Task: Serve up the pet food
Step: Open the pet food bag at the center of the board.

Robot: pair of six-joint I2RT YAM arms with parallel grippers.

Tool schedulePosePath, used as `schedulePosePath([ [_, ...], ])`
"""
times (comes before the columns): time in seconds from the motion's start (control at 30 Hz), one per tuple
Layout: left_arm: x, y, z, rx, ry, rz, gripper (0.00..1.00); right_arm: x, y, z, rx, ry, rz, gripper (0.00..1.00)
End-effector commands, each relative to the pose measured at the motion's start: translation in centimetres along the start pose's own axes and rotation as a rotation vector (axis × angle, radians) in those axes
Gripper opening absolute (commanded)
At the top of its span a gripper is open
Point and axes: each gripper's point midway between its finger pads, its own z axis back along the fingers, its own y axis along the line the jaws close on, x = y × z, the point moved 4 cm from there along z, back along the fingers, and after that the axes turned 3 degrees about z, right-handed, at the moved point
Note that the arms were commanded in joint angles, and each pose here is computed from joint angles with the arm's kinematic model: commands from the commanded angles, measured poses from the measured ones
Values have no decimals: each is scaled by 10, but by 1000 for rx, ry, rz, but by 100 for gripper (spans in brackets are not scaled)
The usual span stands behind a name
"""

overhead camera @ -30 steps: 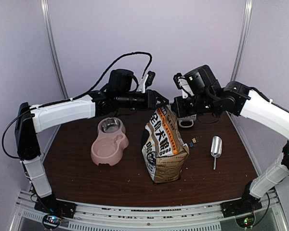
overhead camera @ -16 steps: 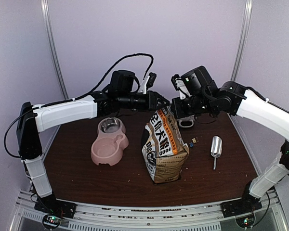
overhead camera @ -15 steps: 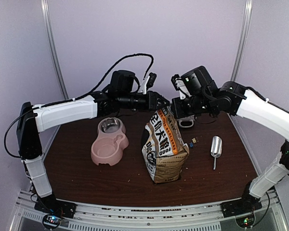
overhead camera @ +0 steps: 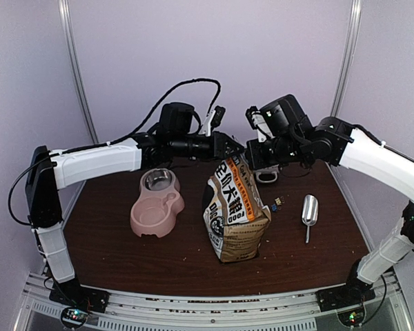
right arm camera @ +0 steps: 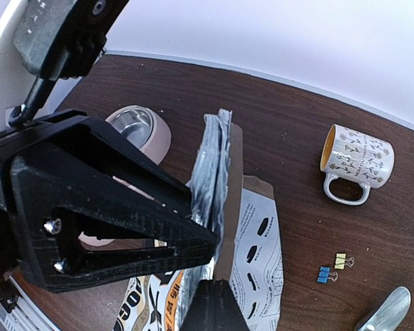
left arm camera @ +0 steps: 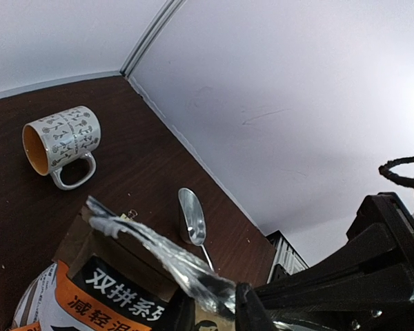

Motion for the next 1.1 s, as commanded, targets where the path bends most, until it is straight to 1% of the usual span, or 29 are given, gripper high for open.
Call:
schedulePosePath([
  [0.0,-2,-3,-6,-73,-13,9,20,-6,-5,3,-15,2,29,0],
  [0.1,-1,-6,-8,-84,-15,7,14,-6,-3,3,-9,0,53,0],
  [0.23,-1,-7,-9,-92,-13,10,8,-8,1,2,0,6,88,0],
  [0.33,-2,-7,-10,-91,-10,11,0,-10,3,2,0,8,111,0],
  [0.5,0,-5,-7,-60,-25,4,0,-12,0,1,-75,4,165,0],
  [0.63,2,-1,-1,-5,-49,-1,0,-13,-12,3,-215,6,208,0],
  [0.7,4,-2,2,9,-64,-7,0,-15,-16,2,-256,15,219,0],
  [0.97,3,-2,6,30,-67,-10,0,-18,-20,-2,-294,16,201,0],
  [1.07,4,-3,11,28,-91,-20,0,-13,-21,5,-266,3,159,0],
])
